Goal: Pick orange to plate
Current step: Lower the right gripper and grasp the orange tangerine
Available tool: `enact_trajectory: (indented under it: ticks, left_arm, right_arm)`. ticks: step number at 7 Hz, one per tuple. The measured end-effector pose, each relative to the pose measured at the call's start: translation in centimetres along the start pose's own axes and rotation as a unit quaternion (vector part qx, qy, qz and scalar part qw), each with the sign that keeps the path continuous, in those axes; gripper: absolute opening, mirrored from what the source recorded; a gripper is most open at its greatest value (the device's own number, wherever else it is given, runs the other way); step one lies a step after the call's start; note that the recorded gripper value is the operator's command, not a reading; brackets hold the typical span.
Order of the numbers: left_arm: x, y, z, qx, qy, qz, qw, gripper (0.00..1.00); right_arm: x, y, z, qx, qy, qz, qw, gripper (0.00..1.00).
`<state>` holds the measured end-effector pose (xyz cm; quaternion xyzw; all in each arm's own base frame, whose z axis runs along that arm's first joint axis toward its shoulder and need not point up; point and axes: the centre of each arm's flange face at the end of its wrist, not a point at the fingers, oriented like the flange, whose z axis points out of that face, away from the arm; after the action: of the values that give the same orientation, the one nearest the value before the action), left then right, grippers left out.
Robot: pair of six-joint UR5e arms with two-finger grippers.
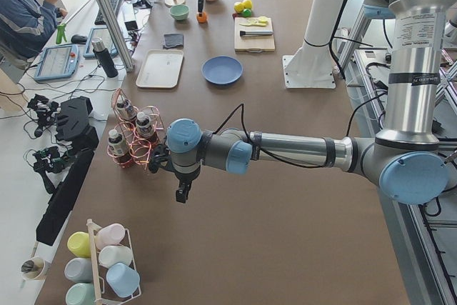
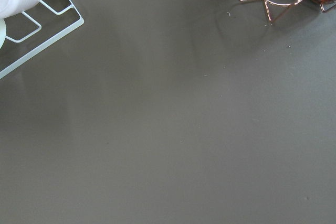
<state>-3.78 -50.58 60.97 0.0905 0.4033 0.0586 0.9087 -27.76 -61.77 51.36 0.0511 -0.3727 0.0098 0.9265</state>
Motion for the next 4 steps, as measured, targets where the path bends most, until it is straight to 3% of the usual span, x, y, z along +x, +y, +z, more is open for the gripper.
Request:
enact_trajectory:
  ticks: [2, 3, 4]
  left_arm:
    - [-0.2, 0.2, 0.2, -0.002, 0.000, -0.002, 1.0000, 0.98]
    - [-0.2, 0.3, 0.3, -0.003, 0.000, -0.003, 1.0000, 0.98]
    - [-0.3, 0.3, 0.3, -0.004, -0.001, -0.003, 1.0000, 0.98]
  right_arm:
    - [-0.4, -0.1, 1.4, -0.007, 0.007, -0.001, 0.9999, 0.94]
    - [-0.8, 0.0, 1.8, -0.010, 0.009, -0.004, 0.9999, 0.81]
    - [-1.1, 0.1, 2.2, -0.012, 0.010, -0.006, 0.9999, 0.11]
